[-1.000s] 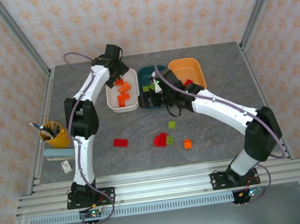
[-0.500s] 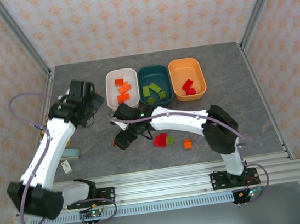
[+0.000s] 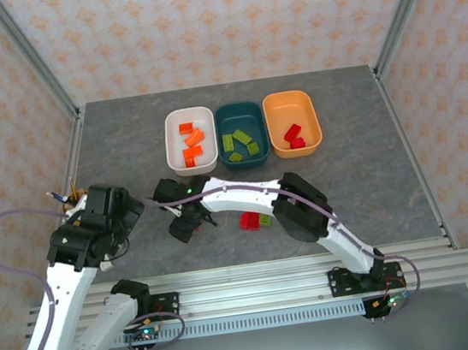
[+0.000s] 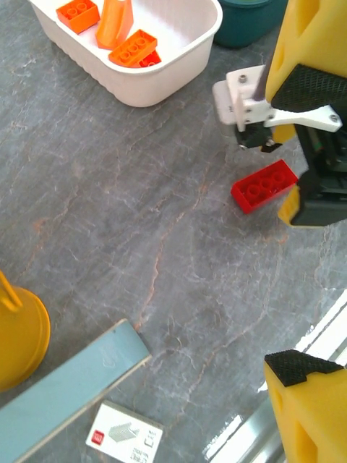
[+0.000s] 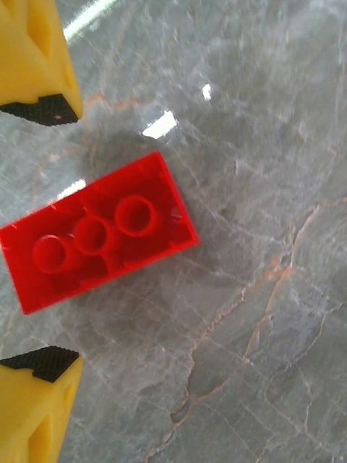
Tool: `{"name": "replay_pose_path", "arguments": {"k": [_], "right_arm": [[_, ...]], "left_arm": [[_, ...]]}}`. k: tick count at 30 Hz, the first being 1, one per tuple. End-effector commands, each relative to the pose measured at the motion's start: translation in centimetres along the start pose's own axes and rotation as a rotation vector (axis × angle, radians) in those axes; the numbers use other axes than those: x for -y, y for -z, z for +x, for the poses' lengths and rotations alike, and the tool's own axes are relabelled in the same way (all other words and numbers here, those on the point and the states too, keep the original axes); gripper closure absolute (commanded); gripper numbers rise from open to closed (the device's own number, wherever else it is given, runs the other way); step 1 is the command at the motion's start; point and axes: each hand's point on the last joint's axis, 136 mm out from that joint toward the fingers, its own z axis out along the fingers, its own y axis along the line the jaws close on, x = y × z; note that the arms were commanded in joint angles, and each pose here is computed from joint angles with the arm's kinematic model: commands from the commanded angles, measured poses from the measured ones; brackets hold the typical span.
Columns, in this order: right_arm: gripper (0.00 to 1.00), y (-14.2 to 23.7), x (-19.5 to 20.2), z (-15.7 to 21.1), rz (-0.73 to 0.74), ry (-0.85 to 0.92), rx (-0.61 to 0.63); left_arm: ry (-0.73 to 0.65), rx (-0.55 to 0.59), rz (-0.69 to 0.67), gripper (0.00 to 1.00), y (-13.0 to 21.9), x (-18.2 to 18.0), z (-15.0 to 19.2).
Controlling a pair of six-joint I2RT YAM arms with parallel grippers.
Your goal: Sort the legos into containers by color
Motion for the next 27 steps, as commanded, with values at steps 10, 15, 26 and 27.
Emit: {"name": "replay_pose_path", "arguments": {"k": [10, 15, 26, 27], "right_arm": [[0.48, -1.5, 1.5, 0.4, 0.097, -0.049, -0.068], [0.59, -1.2, 1.7, 0.4, 0.108, -0.062, -0.064], [0.64, 8.6, 9.2, -1.2, 0.106, -0.335, 0.163], [0.64, 10.0, 10.4, -1.1, 0.11, -0.372, 0.19]], "left_arm": [[0.006, -0.003, -0.088, 0.11, 0.1, -2.8, 0.6], [0.005, -0.015, -0.09, 0.11, -0.3, -2.9, 1.0], [-0.09, -0.229, 0.071, 0.11, -3.5, 2.4, 4.7], [-0.108, -0.26, 0.089, 0.11, -3.9, 3.3, 5.2]]}}
